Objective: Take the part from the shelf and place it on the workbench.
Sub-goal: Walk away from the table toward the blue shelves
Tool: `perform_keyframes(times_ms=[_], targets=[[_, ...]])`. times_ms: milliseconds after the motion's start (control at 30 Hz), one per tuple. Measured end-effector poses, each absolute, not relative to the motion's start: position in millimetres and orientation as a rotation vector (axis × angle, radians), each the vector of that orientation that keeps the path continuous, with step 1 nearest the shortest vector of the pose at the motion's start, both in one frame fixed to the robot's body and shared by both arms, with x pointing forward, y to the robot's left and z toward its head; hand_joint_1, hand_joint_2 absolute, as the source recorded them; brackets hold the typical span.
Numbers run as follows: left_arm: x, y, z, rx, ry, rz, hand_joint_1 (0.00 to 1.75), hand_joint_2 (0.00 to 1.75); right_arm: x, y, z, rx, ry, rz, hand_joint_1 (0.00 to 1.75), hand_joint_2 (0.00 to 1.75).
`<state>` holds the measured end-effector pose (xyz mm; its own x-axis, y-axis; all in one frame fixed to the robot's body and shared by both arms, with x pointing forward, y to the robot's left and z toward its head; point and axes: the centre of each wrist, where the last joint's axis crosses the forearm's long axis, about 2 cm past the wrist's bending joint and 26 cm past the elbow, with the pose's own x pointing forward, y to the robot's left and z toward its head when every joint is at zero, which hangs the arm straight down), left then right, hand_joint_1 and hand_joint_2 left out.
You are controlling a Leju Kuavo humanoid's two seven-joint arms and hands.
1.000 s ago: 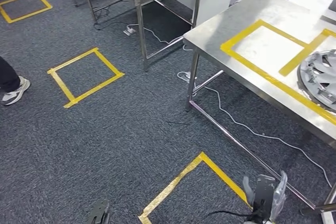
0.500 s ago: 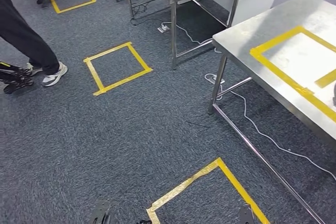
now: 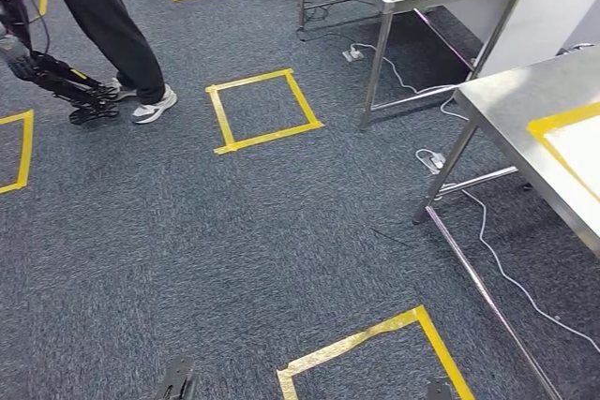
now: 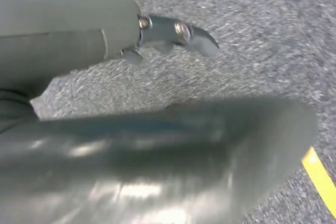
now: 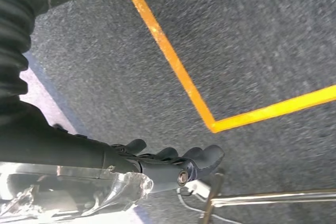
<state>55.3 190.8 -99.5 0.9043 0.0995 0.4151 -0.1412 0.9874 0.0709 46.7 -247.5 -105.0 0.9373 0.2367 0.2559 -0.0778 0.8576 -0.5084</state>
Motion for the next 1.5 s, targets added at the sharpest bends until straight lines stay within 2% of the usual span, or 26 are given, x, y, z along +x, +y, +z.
perform_keyframes(times_ms=[667,1500], targets=[[55.8,193.6,-99.8,0.120,-0.419,0.108,0.00,0.00,45.8,-246.4,-105.1,-0.520,-0.294,0.073,0.00,1.75],[53.7,192.1,-99.8,0.131,-0.421,0.185,0.00,0.00,50.9,-247.0,-104.3,-0.541,-0.350,0.145,0.00,1.75]])
